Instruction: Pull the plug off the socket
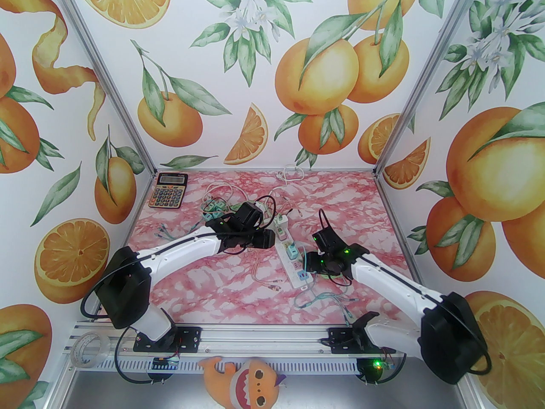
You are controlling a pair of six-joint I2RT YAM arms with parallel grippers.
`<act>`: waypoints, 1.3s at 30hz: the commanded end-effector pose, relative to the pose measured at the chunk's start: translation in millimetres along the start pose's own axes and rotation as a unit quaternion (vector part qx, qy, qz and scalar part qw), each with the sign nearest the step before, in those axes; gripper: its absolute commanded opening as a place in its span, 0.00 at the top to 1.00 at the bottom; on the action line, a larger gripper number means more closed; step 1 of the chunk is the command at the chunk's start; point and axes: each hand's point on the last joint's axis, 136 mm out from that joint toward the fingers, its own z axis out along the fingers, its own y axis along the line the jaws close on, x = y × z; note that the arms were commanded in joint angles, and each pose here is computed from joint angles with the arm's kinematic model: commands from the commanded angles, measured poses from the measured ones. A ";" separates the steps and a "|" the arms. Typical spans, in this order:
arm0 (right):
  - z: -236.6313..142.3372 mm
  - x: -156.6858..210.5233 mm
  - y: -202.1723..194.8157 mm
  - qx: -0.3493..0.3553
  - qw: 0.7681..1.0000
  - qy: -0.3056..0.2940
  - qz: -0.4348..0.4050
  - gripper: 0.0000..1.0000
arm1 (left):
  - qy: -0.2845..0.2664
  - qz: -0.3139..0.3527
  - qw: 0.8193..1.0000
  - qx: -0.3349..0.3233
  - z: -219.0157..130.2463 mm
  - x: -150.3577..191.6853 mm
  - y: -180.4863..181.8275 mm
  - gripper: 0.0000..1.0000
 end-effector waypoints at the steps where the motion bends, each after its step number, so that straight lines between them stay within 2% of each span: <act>1: 2.1 -6.3 -26.3 0.067 0.998 -0.011 0.018 0.41 | -0.038 0.011 0.999 0.009 -18.0 -15.9 -8.3 0.37; 4: -1.0 -9.0 -52.1 0.122 0.992 -0.016 0.039 0.42 | -0.037 0.019 0.999 0.007 -19.3 -15.2 -10.5 0.37; 9: -0.3 -11.8 -75.3 0.150 0.985 -0.002 0.088 0.45 | -0.021 0.022 1.000 -0.002 -12.2 -7.8 -7.5 0.37; 14: -14.2 -25.7 -48.7 0.075 0.995 -0.027 0.066 0.38 | -0.001 0.031 1.000 -0.005 -2.5 3.2 -6.8 0.37; 19: -38.3 -34.8 -25.5 0.002 0.996 -0.066 0.063 0.37 | 0.023 0.040 0.999 -0.009 13.8 14.9 -7.0 0.37; 28: -56.6 -34.3 -11.4 -0.041 0.995 -0.084 0.046 0.35 | 0.059 0.047 0.997 -0.027 38.5 34.7 4.9 0.37; 32: -60.3 -34.5 0.3 -0.057 0.994 -0.092 0.021 0.35 | 0.061 0.052 0.997 -0.022 31.6 43.2 3.0 0.38; 37: -55.7 -32.5 17.3 -0.076 0.993 -0.091 -0.003 0.39 | 0.025 0.058 0.998 -0.006 12.5 37.8 -18.2 0.40; 39: -50.9 -31.5 20.8 -0.082 0.993 -0.087 -0.002 0.48 | 0.010 0.060 0.998 0.000 9.2 34.1 -28.5 0.41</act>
